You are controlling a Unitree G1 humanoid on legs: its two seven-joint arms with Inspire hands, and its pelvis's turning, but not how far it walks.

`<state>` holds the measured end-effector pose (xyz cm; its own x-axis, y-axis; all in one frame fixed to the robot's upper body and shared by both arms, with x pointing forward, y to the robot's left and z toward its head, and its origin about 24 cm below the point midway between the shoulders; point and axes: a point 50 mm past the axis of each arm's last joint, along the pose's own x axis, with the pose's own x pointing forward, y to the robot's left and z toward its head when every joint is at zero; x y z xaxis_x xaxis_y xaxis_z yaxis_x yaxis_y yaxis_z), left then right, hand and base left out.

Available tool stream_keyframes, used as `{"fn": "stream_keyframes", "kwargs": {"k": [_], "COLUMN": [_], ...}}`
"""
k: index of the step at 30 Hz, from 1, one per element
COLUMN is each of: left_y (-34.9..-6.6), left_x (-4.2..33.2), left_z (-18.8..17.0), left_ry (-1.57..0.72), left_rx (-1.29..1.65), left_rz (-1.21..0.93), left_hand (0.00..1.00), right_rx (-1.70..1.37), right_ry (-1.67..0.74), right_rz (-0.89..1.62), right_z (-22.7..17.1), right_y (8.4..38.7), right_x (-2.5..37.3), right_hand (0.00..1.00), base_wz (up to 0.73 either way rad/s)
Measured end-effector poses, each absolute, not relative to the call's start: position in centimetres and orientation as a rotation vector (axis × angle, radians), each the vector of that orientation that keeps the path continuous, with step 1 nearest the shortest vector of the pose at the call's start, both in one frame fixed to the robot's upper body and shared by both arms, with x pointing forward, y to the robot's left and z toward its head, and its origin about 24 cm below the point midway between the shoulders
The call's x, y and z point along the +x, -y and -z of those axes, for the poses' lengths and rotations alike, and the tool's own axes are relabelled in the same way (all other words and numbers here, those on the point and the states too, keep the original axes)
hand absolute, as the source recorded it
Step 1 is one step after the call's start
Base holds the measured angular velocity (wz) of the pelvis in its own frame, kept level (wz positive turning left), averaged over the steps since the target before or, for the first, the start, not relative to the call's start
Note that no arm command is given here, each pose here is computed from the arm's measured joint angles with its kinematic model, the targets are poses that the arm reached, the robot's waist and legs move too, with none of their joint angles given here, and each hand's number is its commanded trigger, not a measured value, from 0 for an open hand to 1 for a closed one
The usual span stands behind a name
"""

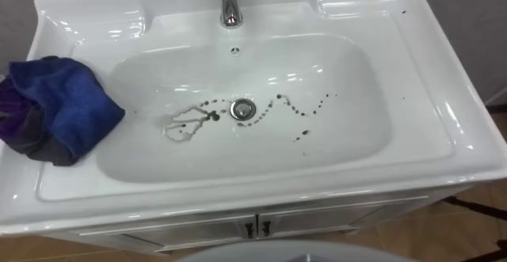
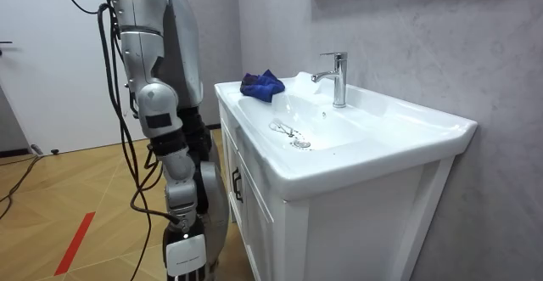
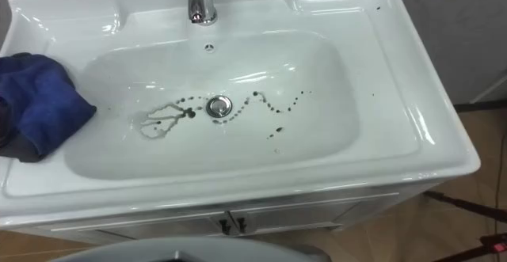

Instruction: Wipe basin

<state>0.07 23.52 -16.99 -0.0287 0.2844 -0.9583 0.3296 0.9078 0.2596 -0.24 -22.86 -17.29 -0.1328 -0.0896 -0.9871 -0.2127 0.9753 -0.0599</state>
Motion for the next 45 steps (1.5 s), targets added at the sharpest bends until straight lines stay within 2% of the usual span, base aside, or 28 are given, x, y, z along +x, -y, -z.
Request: {"fn": "stream_keyframes", "kwargs": {"k": [19, 28, 37, 43, 45], "left_y": [-23.2, -23.2, -23.6, -25.4, -26.8], "left_x": [0.0, -0.5, -2.4, -3.3, -3.3], "left_z": [17.1, 17.1, 17.0, 16.4, 15.9], "left_ry": [-1.630, -1.641, -1.657, -1.587, -1.522], "left_rx": [0.462, 0.305, 0.026, -0.130, -0.178], "left_rz": [0.036, -0.091, -0.354, -0.722, -0.914], "left_hand": [0.00, 0.00, 0.00, 0.00, 0.00], "right_rx": [-0.221, -0.215, -0.212, -0.192, -0.193], "right_ry": [-1.711, -1.708, -1.716, -1.689, -1.687], "right_rz": [-0.109, -0.101, -0.087, -0.011, 0.023], "right_z": [17.3, 17.3, 17.2, 17.0, 16.8], "right_y": [22.8, 22.8, 23.1, 24.2, 24.8], "right_x": [-0.1, -0.1, -0.3, 0.0, -0.1], "right_hand": [0.00, 0.00, 0.00, 0.00, 0.00], "base_wz": [0.00, 0.01, 0.07, 0.13, 0.05]}}
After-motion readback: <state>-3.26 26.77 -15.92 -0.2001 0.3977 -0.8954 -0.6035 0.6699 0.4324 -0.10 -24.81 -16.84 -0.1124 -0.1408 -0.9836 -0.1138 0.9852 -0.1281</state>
